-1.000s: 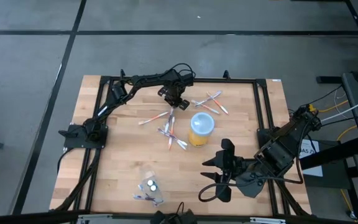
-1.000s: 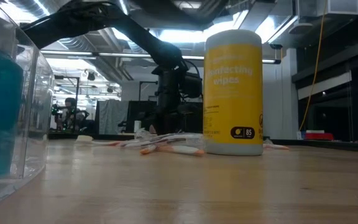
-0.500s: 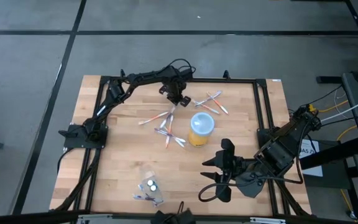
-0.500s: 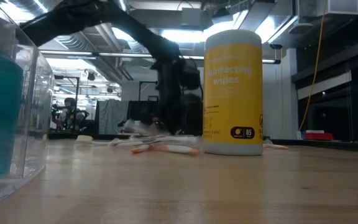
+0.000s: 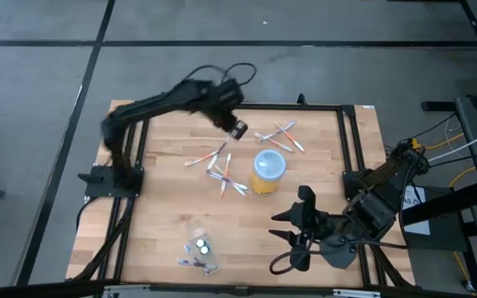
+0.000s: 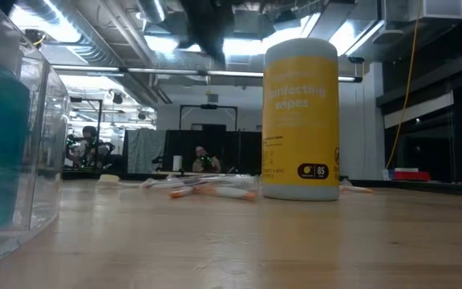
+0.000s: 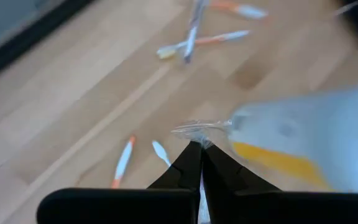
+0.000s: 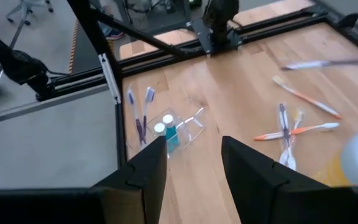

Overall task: Pick & Place toothbrushing station
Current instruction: Put the middle violet toothbrush into the right side of the transparent organizer

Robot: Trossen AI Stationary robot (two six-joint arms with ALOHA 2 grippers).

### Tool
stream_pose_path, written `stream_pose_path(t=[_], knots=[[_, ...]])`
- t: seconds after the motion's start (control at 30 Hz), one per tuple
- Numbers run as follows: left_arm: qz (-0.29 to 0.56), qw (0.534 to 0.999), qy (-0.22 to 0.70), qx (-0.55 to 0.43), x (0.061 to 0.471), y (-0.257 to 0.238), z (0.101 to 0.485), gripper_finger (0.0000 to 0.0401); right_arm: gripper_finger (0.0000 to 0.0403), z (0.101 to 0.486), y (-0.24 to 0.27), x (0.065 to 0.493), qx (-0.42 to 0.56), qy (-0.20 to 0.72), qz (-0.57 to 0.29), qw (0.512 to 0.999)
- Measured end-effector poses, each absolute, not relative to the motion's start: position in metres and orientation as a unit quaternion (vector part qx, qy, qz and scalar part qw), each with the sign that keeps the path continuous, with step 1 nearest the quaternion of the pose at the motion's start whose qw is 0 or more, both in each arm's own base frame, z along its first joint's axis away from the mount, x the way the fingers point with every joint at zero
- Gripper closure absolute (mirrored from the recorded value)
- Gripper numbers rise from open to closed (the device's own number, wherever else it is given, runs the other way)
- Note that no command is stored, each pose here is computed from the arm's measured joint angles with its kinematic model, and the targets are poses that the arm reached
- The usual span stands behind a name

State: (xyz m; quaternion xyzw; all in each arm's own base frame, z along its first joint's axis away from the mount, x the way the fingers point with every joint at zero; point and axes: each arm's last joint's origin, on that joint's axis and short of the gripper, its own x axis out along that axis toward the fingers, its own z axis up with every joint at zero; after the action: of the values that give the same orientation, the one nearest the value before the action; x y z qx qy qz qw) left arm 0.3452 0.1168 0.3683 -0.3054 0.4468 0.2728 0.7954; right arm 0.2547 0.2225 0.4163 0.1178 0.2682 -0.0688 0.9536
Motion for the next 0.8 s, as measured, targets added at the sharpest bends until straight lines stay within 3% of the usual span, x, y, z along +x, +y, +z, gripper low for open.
stream_pose_path(t=[0.13, 0.27, 0.47, 0.63, 0.8], knots=[[0.291, 0.832, 0.371, -0.294, 0.309, 0.03, 0.411, 0.0399, 0.0248, 0.417, 0.228, 0.249, 0.108, 0.248, -0.084, 0.959], [0.304, 0.859, 0.254, -0.324, 0.272, -0.067, 0.417, 0.0399, 0.0248, 0.419, 0.233, 0.243, 0.097, 0.223, -0.102, 0.965], [0.302, 0.879, 0.089, -0.357, 0.242, -0.173, 0.366, 0.0399, 0.0248, 0.424, 0.236, 0.235, 0.086, 0.193, -0.118, 0.97], [0.294, 0.891, 0.065, -0.341, 0.251, -0.222, 0.316, 0.0399, 0.0248, 0.434, 0.23, 0.226, 0.098, 0.181, -0.11, 0.972], [0.287, 0.904, 0.08, -0.308, 0.258, -0.244, 0.3, 0.0399, 0.0248, 0.45, 0.219, 0.217, 0.129, 0.163, -0.1, 0.973]])
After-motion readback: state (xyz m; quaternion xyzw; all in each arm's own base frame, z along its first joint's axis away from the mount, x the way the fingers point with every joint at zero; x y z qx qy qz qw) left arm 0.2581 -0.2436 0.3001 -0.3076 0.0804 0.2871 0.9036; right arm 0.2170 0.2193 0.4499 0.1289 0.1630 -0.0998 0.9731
